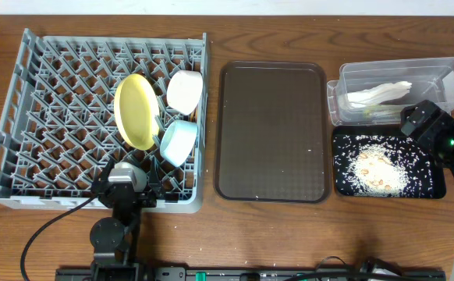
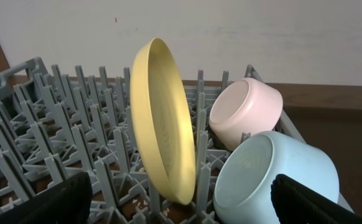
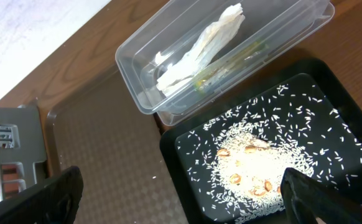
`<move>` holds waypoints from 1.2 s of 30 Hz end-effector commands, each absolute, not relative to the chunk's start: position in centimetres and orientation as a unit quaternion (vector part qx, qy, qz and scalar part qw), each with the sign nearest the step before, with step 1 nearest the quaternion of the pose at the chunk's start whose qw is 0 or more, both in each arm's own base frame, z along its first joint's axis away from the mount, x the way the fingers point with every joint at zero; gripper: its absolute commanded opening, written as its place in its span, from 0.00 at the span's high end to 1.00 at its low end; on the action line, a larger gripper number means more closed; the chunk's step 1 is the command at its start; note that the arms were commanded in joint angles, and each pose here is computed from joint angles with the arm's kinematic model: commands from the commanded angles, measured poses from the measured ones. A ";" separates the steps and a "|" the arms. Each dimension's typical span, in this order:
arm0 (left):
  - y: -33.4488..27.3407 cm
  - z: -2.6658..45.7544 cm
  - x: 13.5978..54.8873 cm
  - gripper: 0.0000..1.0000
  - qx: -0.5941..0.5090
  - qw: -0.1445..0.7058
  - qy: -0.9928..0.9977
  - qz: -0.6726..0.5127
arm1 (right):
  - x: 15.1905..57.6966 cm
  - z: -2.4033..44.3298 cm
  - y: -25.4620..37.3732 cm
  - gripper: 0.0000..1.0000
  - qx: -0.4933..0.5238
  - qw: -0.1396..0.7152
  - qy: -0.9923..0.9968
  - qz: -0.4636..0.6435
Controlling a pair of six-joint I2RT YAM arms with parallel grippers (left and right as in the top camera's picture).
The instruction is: Sort waste into correct bins and load items into the dishwasher
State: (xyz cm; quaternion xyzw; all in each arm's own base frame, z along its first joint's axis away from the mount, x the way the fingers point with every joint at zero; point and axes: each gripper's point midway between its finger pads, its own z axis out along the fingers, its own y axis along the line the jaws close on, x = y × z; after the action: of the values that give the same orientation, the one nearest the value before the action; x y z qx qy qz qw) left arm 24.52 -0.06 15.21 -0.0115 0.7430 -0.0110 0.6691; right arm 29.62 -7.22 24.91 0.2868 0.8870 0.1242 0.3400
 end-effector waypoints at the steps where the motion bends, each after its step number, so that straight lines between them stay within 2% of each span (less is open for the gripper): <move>1: 0.2 13.7 24.4 0.07 -0.010 0.651 0.759 -0.002 | 29.6 25.0 -7.4 0.01 0.291 0.341 0.885 0.123; 21: 0.2 13.7 24.4 0.07 -0.010 0.651 0.759 -0.002 | 29.2 26.1 -5.8 0.01 0.264 0.358 0.887 0.122; 26: 0.2 13.7 24.4 0.07 -0.010 0.651 0.759 -0.002 | 27.3 27.9 -4.1 0.01 0.185 0.409 0.893 0.045; 29: 0.2 13.7 24.4 0.07 -0.010 0.651 0.759 -0.002 | 26.4 28.9 -4.1 0.01 0.172 0.456 0.873 -0.002; 36: 0.2 13.7 24.4 0.07 -0.010 0.651 0.759 -0.002 | 24.8 28.5 -3.2 0.01 0.123 0.567 0.815 -0.012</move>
State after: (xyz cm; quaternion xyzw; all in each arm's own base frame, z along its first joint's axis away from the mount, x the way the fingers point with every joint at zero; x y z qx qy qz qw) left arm 24.52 -0.07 15.21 -0.0113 0.7433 -0.0112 0.6688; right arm 25.51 -2.51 30.35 0.1290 0.8187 0.0220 0.5591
